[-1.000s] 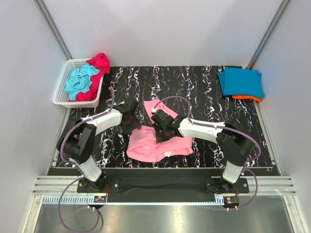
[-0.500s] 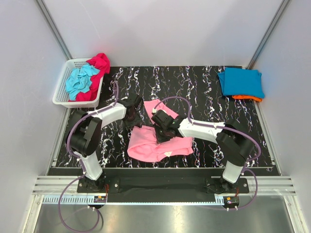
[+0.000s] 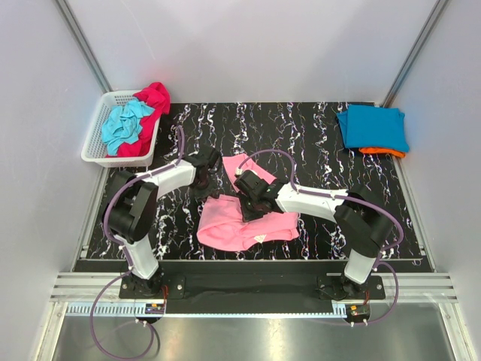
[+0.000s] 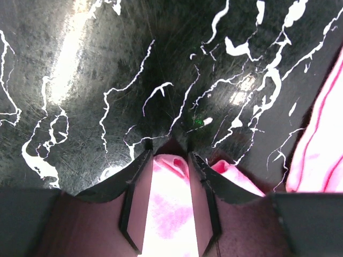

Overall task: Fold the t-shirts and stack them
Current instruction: Flatten the tshirt out

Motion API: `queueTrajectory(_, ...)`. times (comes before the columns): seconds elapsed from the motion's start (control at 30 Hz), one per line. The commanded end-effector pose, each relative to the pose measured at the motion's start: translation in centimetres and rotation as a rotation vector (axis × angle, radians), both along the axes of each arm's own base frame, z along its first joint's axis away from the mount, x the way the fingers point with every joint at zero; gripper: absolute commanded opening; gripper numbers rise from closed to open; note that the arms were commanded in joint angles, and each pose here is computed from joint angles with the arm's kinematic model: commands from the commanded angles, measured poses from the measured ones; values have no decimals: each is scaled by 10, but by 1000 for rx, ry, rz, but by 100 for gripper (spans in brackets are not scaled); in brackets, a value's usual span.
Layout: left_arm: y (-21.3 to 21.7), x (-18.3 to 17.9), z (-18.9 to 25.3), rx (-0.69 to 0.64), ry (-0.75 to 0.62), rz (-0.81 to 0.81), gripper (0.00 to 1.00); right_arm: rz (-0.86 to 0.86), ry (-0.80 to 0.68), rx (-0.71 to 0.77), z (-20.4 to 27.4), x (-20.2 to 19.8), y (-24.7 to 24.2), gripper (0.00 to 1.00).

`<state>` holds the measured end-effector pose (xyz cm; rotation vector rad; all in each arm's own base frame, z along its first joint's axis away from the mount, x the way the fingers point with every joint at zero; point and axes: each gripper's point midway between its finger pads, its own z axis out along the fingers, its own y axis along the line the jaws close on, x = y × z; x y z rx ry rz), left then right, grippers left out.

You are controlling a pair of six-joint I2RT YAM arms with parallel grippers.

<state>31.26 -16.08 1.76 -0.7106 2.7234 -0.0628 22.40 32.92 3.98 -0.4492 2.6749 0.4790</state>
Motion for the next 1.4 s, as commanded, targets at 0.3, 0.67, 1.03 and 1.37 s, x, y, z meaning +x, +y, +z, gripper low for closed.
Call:
queueTrajectory(0.3,-6,-5,12,-2,-28,-61,0,-27,-14,-12,0,4,1,0)
queueTrajectory(0.67,30,-20,76,83,-158,-29,0,-133,-202,-31,46,28,-26,85)
queueTrajectory(1.03,111,-77,219,166,-450,117,0,-342,-402,-106,103,58,-106,100)
queueTrajectory(1.37,198,-155,342,220,-733,375,0,-432,-314,-128,78,66,-143,96)
